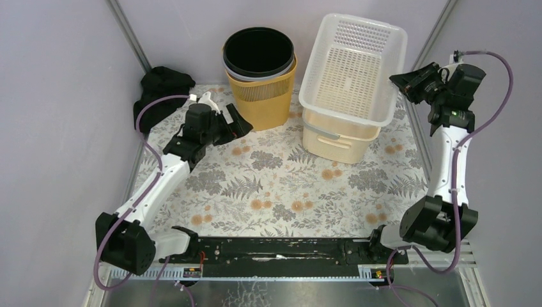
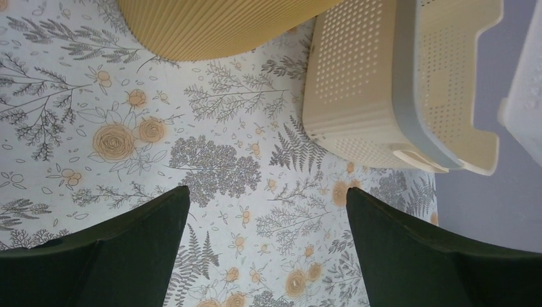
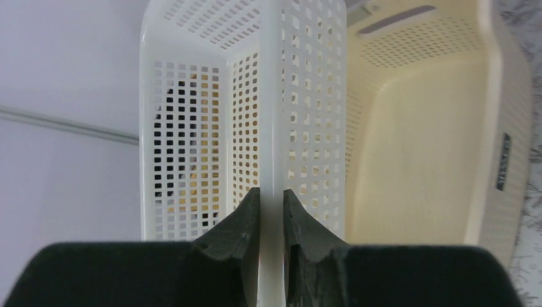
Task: Turn the large container upside down
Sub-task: Pick up the container from the container, then place the container at the center of the board, then move the container to the center of the board.
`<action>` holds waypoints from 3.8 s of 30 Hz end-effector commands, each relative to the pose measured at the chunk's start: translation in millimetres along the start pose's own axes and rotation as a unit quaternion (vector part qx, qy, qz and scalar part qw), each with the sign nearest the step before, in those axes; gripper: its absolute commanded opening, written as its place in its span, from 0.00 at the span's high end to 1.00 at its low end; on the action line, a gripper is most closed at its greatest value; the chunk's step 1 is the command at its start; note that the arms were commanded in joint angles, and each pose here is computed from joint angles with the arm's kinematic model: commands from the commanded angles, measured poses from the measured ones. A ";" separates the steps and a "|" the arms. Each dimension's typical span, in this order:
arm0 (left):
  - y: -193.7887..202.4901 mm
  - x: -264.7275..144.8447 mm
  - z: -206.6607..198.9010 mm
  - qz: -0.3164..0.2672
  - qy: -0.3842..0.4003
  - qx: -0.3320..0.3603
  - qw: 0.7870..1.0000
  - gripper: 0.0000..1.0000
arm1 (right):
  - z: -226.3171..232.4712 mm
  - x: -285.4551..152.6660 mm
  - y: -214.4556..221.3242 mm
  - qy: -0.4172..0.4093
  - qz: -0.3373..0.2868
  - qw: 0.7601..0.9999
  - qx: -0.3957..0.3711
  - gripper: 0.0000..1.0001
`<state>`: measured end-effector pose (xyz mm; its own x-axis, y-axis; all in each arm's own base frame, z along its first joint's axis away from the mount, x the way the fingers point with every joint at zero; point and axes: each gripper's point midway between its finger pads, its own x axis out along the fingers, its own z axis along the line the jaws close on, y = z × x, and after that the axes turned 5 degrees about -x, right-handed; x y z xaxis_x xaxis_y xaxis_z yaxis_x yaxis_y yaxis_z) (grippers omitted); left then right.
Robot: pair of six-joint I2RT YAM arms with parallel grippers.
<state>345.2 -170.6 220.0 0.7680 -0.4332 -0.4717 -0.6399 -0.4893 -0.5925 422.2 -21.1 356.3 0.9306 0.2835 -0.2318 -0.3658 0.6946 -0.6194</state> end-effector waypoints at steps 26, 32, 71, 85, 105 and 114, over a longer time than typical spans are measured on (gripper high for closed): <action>-69.6 -170.0 -106.9 -0.103 0.103 0.045 0.988 0.00 | 126.9 -102.1 242.0 -0.208 0.231 0.948 -0.070 1.00; -48.3 -179.7 -88.3 -0.096 0.092 0.044 0.990 0.00 | 114.4 -97.4 302.1 -0.188 0.282 0.935 -0.107 1.00; 23.1 -124.6 -31.8 -0.003 0.069 0.007 0.998 0.00 | -7.4 -14.3 373.1 0.010 0.218 0.972 -0.087 1.00; 31.0 -119.4 -22.2 0.003 0.060 0.004 0.998 0.00 | -15.8 -21.5 362.5 0.039 0.214 0.968 -0.124 0.17; 32.9 -124.5 -21.0 0.001 0.061 0.007 0.998 0.00 | -93.2 1.1 277.4 0.164 0.152 0.968 -0.116 0.12; 34.4 -126.9 -20.6 0.000 0.062 0.007 0.998 0.00 | -134.0 20.3 233.5 0.200 0.125 0.970 -0.050 0.13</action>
<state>225.9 -144.7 267.3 0.7547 -0.5035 -0.4206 -0.6493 -0.4816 -0.5886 341.5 76.9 100.6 0.7404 0.1578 -0.6533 -0.6293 0.5043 -0.5914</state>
